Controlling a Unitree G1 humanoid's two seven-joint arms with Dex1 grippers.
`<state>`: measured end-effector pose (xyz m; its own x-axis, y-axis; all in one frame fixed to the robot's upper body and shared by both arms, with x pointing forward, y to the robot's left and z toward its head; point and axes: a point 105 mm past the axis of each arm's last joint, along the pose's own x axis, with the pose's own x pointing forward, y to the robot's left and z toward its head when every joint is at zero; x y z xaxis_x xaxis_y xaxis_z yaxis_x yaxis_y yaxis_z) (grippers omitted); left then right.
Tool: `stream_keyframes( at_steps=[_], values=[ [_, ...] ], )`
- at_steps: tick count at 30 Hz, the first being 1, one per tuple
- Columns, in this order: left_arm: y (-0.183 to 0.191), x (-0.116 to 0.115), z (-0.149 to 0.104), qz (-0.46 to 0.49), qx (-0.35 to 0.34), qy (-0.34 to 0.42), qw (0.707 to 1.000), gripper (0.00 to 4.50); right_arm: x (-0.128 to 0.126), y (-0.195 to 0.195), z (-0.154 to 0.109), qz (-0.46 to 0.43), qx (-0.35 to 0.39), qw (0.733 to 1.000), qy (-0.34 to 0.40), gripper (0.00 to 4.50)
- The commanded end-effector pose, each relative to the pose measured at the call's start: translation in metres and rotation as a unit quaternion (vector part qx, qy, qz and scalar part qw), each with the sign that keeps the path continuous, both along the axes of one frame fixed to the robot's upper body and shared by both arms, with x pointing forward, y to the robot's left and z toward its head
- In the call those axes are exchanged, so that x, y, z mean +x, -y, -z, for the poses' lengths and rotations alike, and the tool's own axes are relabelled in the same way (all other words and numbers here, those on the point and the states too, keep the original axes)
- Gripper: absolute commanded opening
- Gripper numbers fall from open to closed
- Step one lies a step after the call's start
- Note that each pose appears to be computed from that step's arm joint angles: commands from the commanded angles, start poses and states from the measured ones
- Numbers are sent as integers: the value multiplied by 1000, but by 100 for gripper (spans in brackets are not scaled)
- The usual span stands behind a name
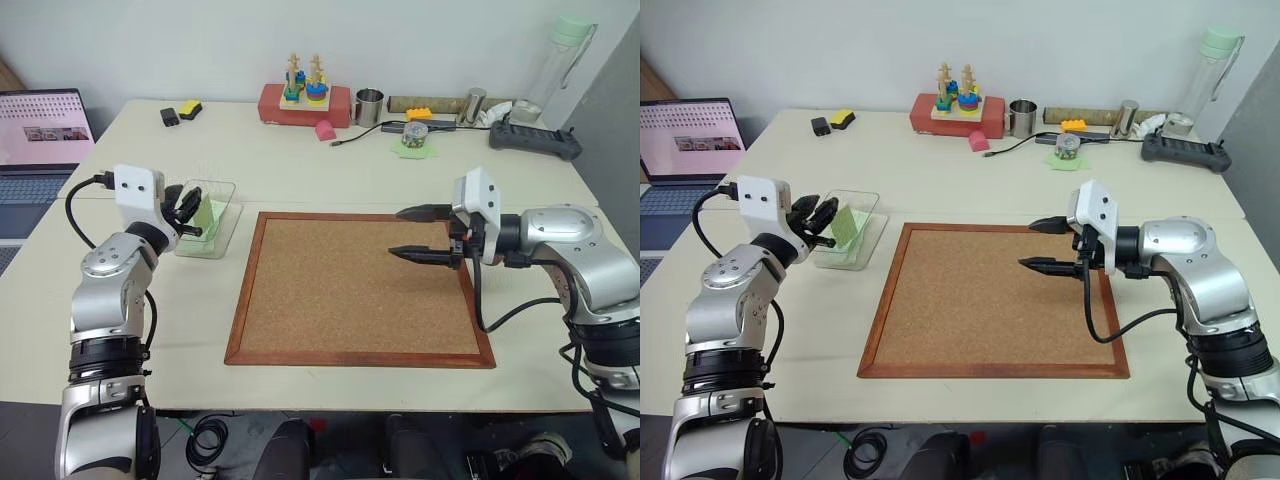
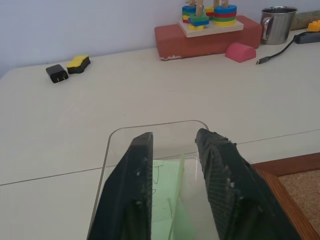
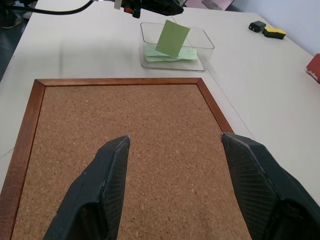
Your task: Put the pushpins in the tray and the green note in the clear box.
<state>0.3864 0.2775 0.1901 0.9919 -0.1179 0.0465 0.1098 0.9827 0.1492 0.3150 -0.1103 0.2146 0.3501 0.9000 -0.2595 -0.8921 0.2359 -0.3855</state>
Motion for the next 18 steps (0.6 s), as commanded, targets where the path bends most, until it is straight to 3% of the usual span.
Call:
stream_keyframes(
  at_steps=[1, 10, 18],
  values=[
    [2, -4, -21, 10, 24, 29, 999, 238, -4, 0, -7, -5, -3, 1000, 24, 301],
    [0, -14, -37, 19, 72, 40, 996, 428, -1, 6, -10, 13, -1, 999, 33, 301],
    [-7, -41, -52, 96, 194, 4, 976, 428, 4, 38, -11, 71, -1, 997, 39, 301]
  ],
)
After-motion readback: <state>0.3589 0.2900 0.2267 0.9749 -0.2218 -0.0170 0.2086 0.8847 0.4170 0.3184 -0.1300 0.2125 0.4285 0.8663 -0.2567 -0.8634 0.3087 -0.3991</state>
